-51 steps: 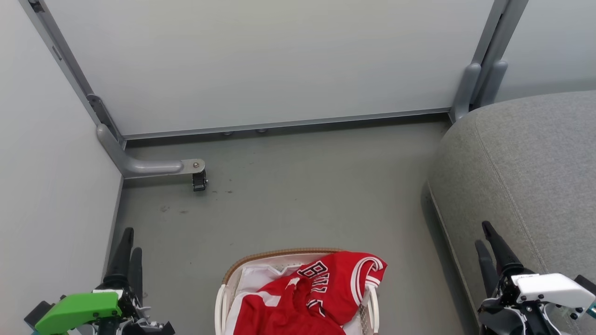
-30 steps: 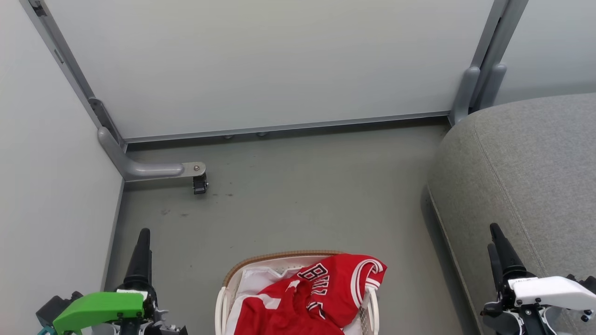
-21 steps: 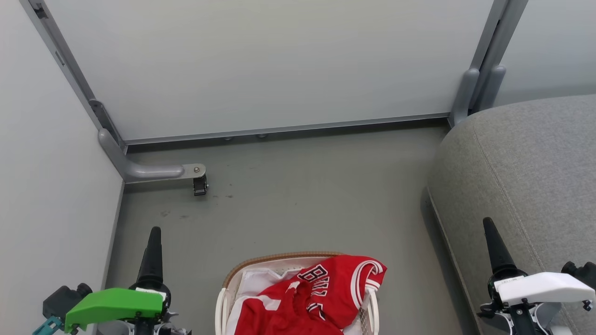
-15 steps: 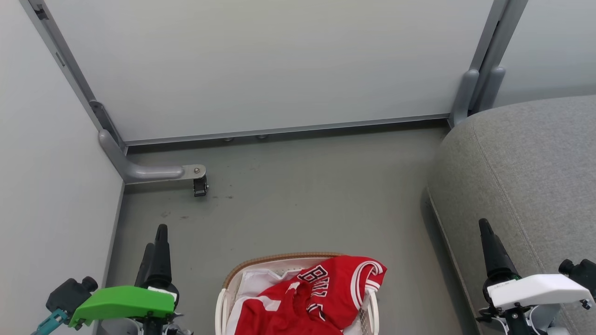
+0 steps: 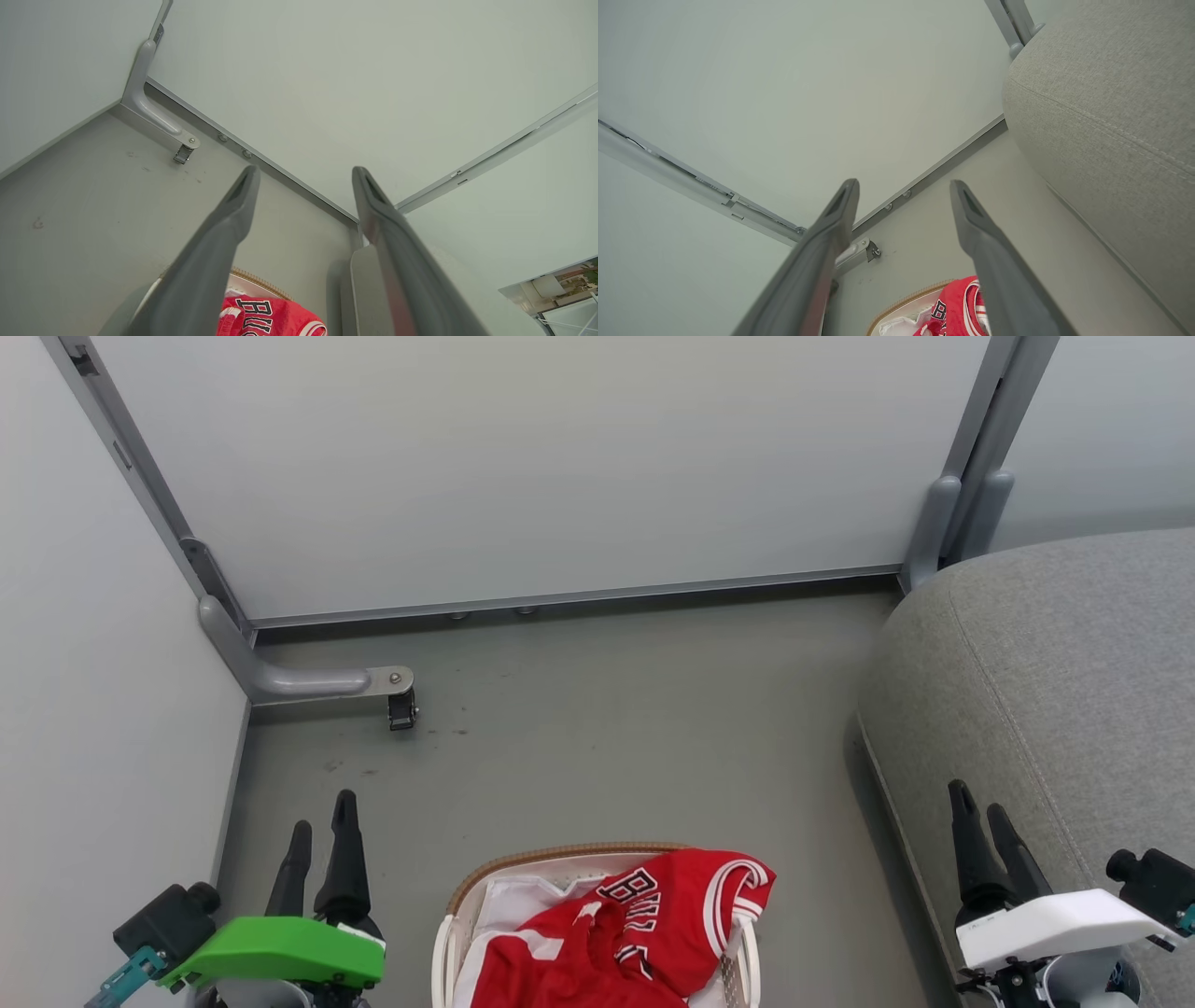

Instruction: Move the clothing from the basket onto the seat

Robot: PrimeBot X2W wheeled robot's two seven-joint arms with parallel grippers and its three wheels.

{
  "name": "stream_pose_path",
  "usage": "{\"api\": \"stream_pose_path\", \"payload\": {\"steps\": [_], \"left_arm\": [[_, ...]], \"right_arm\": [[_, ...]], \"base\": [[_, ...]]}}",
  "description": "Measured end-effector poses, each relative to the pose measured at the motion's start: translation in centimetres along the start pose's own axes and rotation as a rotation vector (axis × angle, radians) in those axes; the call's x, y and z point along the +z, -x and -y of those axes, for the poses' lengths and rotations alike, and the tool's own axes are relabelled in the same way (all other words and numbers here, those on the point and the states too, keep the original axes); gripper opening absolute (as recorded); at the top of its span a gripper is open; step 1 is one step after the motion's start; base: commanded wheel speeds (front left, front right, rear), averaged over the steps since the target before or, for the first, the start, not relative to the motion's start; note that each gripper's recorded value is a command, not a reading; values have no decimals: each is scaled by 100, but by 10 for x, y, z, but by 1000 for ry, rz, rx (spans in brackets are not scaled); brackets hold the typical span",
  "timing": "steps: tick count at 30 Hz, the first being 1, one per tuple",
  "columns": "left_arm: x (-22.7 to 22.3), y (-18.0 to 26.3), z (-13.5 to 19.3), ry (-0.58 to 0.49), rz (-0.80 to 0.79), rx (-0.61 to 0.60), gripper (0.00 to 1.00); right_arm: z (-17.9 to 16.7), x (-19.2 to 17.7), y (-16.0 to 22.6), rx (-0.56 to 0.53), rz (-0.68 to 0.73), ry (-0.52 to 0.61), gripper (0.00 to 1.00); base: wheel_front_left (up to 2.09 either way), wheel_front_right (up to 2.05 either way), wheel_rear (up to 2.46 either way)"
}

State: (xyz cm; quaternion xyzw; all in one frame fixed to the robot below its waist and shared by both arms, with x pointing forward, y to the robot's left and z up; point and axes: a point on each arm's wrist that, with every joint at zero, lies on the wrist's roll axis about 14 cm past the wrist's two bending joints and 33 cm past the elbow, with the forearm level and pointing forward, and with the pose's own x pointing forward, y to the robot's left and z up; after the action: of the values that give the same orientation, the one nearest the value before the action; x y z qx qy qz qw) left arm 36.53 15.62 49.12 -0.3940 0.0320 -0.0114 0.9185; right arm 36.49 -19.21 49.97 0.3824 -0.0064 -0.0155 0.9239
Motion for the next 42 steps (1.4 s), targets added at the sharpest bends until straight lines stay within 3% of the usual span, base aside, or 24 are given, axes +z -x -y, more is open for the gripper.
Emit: {"api": "stream_pose_path", "payload": {"steps": [19, 42], "left_arm": [[-5, 6, 4, -232, 10, -26, 100], [-16, 14, -8, -383, -1, -4, 100]], "right_arm": [[-11, -5, 3, 53, 3, 236, 100], [-21, -5, 7, 108, 24, 463, 100]], "base": [[0, 0, 0], [0, 0, 0]]}}
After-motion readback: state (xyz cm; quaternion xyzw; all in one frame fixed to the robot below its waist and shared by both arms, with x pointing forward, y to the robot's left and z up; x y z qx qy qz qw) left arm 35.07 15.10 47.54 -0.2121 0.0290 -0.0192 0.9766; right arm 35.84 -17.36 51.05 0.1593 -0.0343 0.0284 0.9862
